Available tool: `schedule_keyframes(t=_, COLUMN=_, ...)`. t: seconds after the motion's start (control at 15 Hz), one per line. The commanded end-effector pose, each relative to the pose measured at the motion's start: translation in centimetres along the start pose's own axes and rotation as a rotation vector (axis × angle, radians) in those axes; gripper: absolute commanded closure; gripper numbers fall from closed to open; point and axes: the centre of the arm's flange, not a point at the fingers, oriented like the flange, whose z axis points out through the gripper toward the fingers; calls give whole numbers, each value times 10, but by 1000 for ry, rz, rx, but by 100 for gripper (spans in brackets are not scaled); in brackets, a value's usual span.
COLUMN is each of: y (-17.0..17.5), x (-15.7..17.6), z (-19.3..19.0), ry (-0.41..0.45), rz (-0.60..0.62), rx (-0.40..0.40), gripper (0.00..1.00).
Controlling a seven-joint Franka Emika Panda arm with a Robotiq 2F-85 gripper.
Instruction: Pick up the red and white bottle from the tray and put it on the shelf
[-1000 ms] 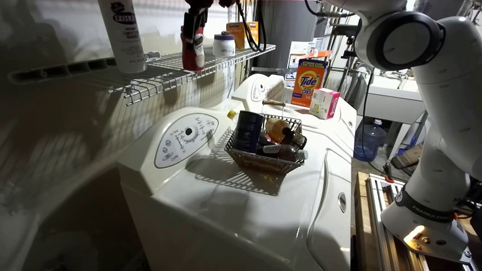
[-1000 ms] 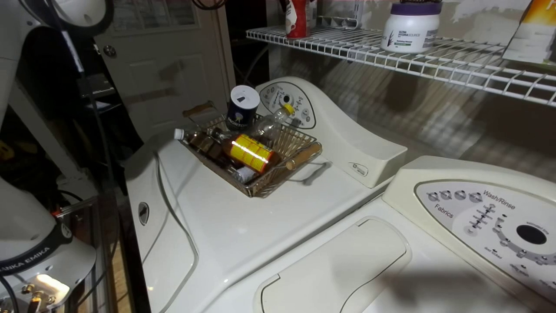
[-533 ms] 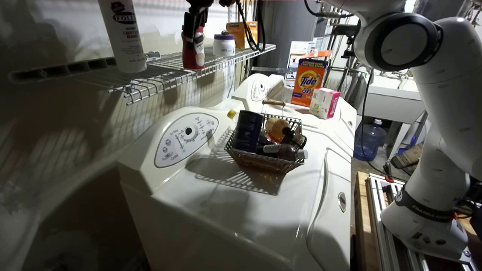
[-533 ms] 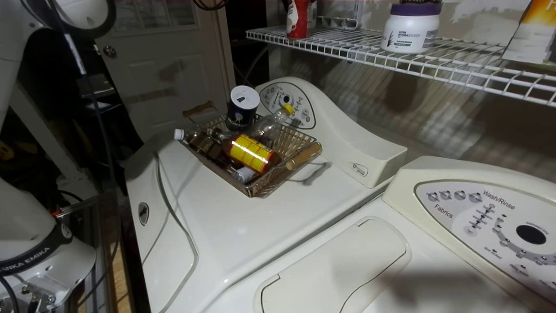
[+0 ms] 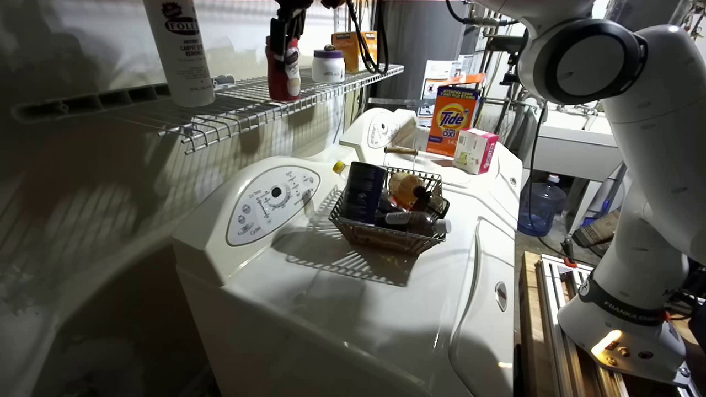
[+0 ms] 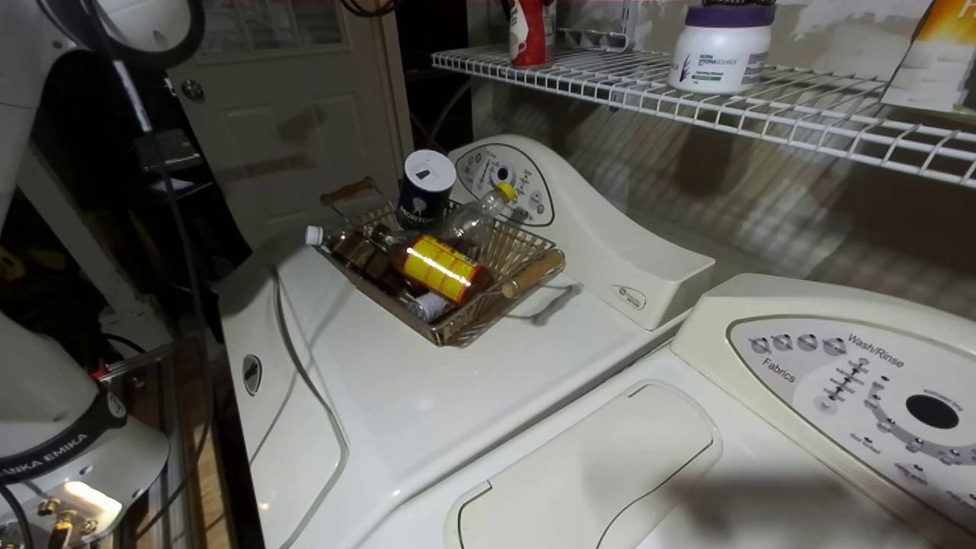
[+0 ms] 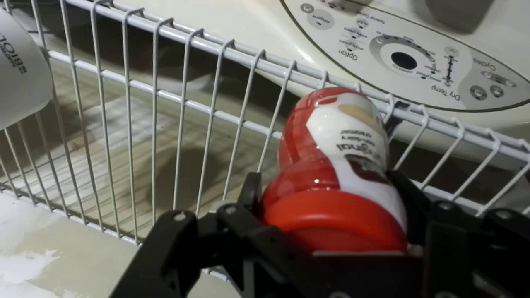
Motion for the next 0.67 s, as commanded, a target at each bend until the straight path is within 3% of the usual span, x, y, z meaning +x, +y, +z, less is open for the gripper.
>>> schedule_keyframes(t=0.0, y=12, x=34, z=-8, ry=27, rz=27, rx=25, gripper=49)
schedule_keyframes(t=0.07, y=13, x=34, z=-7, ry=31, rz=33, rx=30, gripper=6)
schedule_keyframes(t=0.2, y=13, x=32, z=-9, ry=41, rz=40, rx=31, gripper=0)
schedule_keyframes(t=0.6, y=12, x=13, z=-15, ry=104, rz=160, rx=120, gripper=0)
